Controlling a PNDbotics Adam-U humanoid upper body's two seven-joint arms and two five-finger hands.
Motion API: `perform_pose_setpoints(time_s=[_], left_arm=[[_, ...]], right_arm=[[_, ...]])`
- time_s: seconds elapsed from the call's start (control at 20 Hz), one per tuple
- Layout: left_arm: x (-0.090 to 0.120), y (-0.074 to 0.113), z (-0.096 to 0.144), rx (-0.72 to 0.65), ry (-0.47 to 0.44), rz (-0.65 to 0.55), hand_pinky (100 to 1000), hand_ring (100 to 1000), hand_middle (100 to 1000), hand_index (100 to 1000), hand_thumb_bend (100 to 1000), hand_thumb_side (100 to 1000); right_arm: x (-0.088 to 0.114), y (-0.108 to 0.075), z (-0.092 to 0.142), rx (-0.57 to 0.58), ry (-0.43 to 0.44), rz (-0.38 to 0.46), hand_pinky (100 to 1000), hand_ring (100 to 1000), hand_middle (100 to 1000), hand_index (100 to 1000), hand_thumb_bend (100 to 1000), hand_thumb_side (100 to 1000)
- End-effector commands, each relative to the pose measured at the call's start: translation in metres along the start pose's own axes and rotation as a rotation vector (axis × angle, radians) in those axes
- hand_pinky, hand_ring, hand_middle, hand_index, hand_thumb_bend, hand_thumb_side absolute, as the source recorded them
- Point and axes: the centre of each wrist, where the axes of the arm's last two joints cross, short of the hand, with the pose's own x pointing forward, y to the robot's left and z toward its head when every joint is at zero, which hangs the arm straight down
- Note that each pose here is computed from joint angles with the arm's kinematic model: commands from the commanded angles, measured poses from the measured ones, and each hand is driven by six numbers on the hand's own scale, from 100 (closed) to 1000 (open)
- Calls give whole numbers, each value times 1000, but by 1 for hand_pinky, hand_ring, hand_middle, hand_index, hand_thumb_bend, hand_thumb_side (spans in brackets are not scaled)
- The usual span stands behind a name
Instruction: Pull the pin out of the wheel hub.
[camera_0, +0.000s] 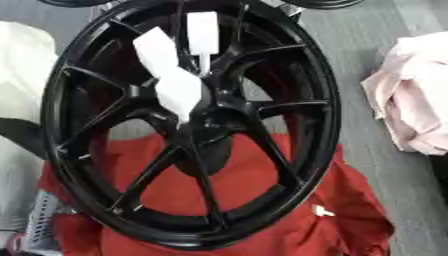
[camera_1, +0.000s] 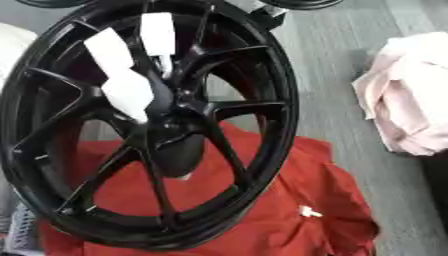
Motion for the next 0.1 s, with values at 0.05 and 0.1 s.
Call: perform_pose_setpoints(time_s=[0.05, 0.1], left_arm=[[8, -2, -4, -20, -32, 5, 797, 741, 695, 871, 110, 862], [9, -3, -4, -22, -33, 6, 797, 741, 696, 871, 110, 862]], right_arm=[[38, 1, 1, 16, -114, -29, 781, 705, 609, 671, 100, 469], [46, 4, 2, 29, -134, -37, 780, 704, 607, 669, 100, 473]])
